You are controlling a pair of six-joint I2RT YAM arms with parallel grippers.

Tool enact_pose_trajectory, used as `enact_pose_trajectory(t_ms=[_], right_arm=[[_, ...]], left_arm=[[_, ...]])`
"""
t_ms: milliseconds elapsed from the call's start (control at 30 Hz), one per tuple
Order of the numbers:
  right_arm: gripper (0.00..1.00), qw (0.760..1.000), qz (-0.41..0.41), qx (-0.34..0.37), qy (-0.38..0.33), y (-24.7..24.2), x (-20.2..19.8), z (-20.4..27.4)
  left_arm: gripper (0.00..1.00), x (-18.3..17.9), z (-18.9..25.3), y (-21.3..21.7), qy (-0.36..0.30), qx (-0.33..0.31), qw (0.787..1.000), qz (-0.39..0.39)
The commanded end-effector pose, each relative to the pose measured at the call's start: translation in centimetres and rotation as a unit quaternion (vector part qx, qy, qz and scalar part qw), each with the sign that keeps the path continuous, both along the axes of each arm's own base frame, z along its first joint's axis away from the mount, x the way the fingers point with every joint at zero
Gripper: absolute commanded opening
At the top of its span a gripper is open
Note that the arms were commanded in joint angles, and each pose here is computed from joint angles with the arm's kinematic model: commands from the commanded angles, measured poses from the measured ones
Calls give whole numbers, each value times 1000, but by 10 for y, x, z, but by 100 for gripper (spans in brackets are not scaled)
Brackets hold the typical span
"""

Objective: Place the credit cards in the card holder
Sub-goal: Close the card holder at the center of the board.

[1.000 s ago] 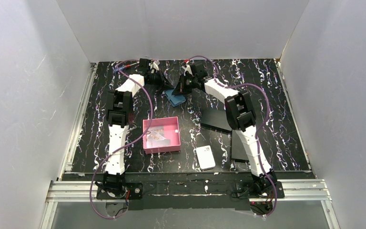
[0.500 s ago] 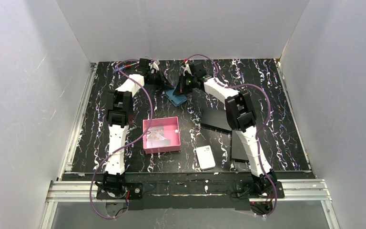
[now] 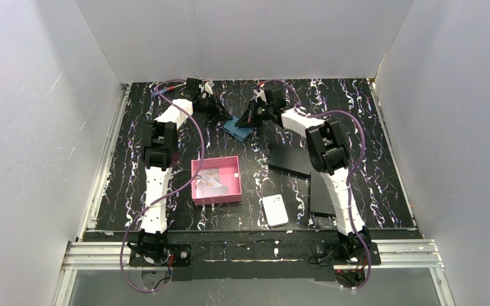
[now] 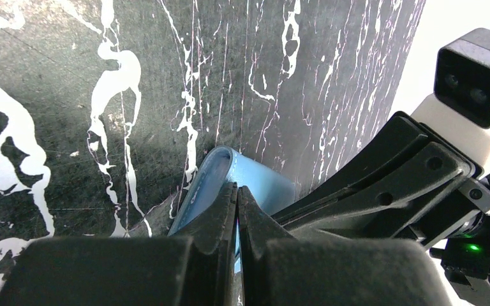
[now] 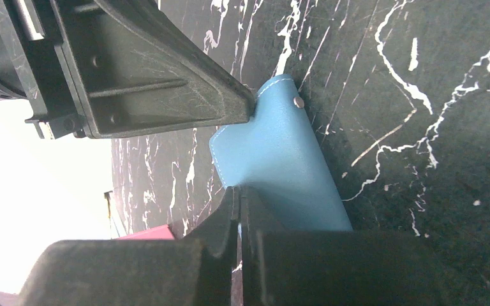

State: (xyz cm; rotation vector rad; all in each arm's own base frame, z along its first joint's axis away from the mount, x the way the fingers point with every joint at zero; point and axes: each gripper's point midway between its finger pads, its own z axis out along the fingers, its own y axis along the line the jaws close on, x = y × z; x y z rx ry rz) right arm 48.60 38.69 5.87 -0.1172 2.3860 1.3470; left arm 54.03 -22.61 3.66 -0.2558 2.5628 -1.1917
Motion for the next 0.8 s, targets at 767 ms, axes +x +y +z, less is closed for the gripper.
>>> enact_pose_trajectory(t_ms=[767], right_arm=[[1, 940, -59, -331, 53, -107, -23, -124]], left_arm=[[0, -33, -36, 18, 65, 58, 996, -8]])
